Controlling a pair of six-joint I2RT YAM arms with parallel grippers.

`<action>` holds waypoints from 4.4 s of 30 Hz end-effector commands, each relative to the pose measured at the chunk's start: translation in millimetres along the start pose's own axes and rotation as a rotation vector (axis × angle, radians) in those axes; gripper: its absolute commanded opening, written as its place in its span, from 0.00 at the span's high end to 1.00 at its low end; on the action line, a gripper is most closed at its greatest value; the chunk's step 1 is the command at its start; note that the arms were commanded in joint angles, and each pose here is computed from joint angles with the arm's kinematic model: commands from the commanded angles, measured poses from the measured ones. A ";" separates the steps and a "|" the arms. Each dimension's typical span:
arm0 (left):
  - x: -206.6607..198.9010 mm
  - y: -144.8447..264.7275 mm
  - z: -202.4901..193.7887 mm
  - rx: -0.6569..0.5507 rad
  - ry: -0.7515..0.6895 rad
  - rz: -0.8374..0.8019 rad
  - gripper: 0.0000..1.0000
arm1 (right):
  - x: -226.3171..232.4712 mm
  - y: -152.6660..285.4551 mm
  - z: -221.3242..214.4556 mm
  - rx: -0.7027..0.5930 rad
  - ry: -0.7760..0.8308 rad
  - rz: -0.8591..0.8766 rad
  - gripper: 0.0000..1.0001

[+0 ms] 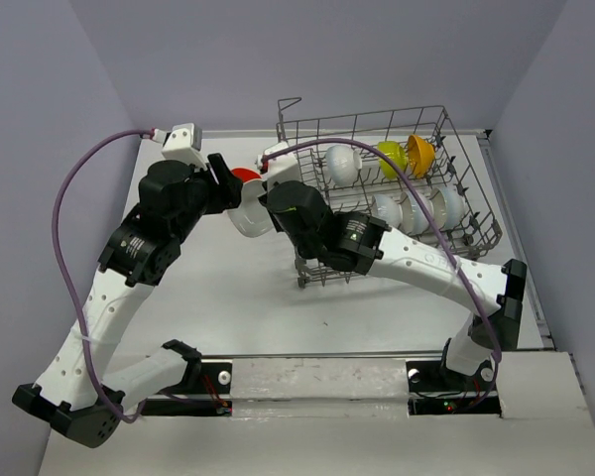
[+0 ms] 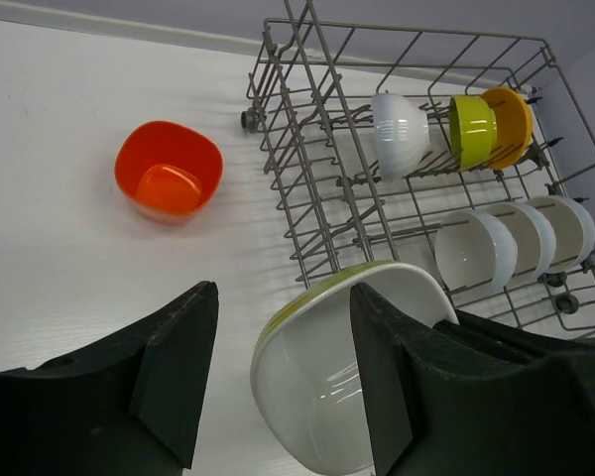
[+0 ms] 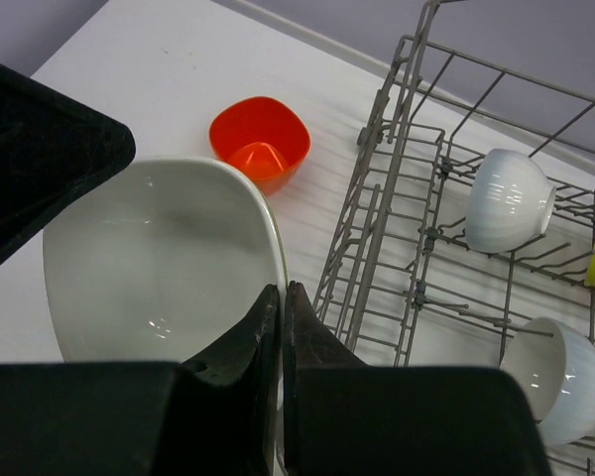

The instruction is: Load the bowls into the dish rack

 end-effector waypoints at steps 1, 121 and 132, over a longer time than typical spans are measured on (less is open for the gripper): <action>-2.7 8.6 5.6 -0.021 -0.074 -0.045 0.36 | 1.9 7.7 45.4 -0.096 -0.083 0.049 0.99; -21.1 2.9 17.8 0.049 -0.205 -0.134 1.00 | 63.4 13.0 -20.3 0.121 0.341 0.461 0.59; -18.6 7.1 19.8 0.044 -0.212 -0.124 1.00 | 67.7 1.0 -27.0 0.142 0.350 0.430 0.84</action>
Point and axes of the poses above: each gripper's point midway between its finger pads, its own y axis back along the fingers, its own x axis along the line the jaws close on, z = x × y, the point moved 1 cm from there along y, back along the fingers, and after that the axes turned 8 degrees about -y, right-handed, at the moved point
